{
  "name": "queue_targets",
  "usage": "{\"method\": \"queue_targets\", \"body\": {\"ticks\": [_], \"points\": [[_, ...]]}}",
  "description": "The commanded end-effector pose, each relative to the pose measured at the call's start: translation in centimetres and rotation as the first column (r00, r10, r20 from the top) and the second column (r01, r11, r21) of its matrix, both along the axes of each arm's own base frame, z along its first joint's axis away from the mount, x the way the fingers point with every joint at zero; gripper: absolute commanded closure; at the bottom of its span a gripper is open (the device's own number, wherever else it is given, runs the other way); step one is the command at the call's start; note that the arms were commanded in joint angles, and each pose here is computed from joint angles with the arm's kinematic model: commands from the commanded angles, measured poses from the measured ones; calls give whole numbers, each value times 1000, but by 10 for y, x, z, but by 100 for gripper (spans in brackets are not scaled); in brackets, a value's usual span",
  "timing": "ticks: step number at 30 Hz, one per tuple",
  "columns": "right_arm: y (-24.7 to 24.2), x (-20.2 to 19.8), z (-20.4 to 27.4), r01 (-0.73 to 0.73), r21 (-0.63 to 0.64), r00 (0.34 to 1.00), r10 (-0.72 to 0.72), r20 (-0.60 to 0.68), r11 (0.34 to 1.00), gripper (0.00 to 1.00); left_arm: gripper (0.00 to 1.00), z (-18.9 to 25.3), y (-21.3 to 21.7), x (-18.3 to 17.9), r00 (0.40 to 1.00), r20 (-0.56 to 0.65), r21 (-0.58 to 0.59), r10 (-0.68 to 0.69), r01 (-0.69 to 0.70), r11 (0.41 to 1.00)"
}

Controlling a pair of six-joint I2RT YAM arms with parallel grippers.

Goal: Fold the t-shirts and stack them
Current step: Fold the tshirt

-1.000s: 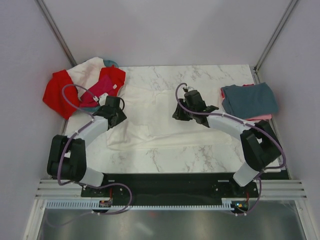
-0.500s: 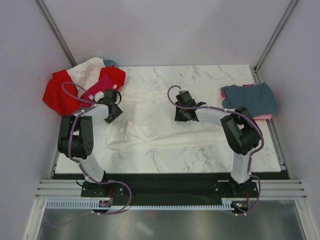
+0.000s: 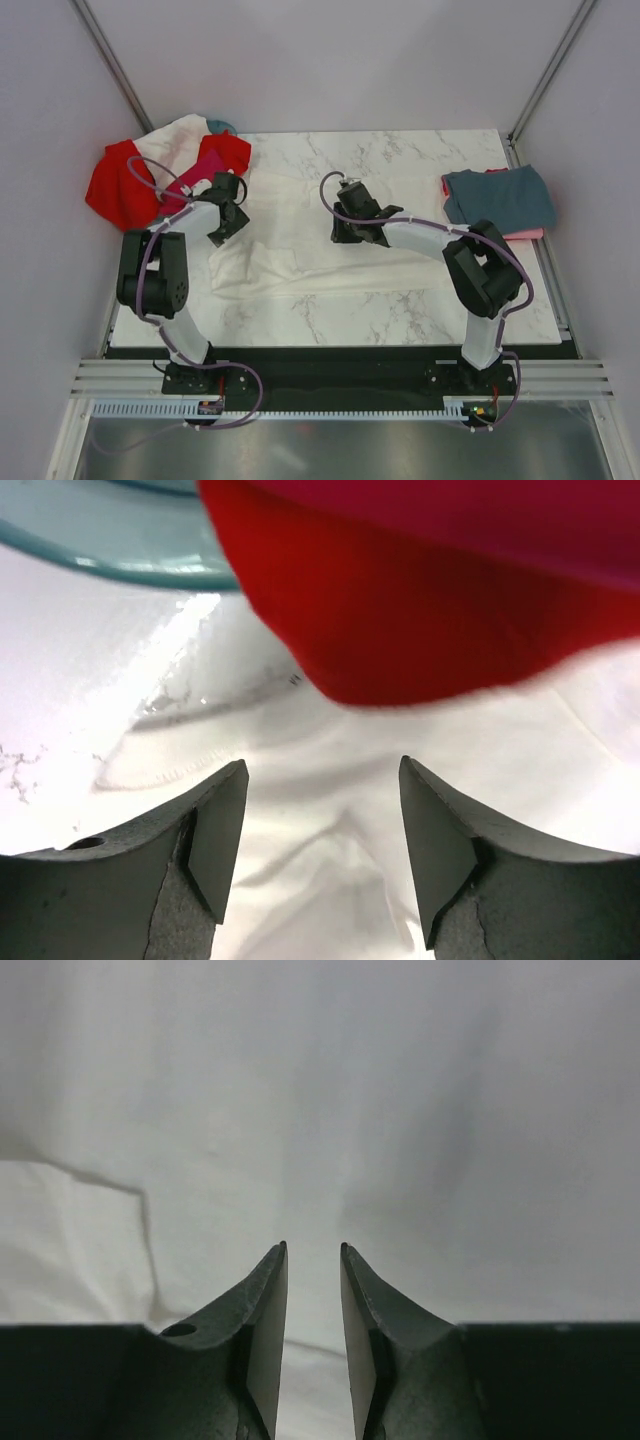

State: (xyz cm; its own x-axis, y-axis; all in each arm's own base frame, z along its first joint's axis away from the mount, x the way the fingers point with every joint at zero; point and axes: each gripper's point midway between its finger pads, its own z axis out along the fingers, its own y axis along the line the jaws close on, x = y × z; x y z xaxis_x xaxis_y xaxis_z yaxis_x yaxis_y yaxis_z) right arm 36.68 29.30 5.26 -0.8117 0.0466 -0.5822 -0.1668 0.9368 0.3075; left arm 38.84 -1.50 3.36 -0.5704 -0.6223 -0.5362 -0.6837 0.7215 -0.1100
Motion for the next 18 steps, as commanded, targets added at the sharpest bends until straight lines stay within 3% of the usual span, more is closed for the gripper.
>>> {"method": "queue_targets", "body": {"ticks": [1,8,18], "points": [[53,3,51,-113,182,992,99,83,977,66,30,41,-4,2,994,102,37,-34,30,999],[108,-12,43,-210,261,978,203,51,942,66,31,54,-2,-17,988,155,2,18,-19,1000],[139,-15,6,-228,238,972,236,-6,944,66,35,50,-15,-26,981,195,-79,3,12,997]]}}
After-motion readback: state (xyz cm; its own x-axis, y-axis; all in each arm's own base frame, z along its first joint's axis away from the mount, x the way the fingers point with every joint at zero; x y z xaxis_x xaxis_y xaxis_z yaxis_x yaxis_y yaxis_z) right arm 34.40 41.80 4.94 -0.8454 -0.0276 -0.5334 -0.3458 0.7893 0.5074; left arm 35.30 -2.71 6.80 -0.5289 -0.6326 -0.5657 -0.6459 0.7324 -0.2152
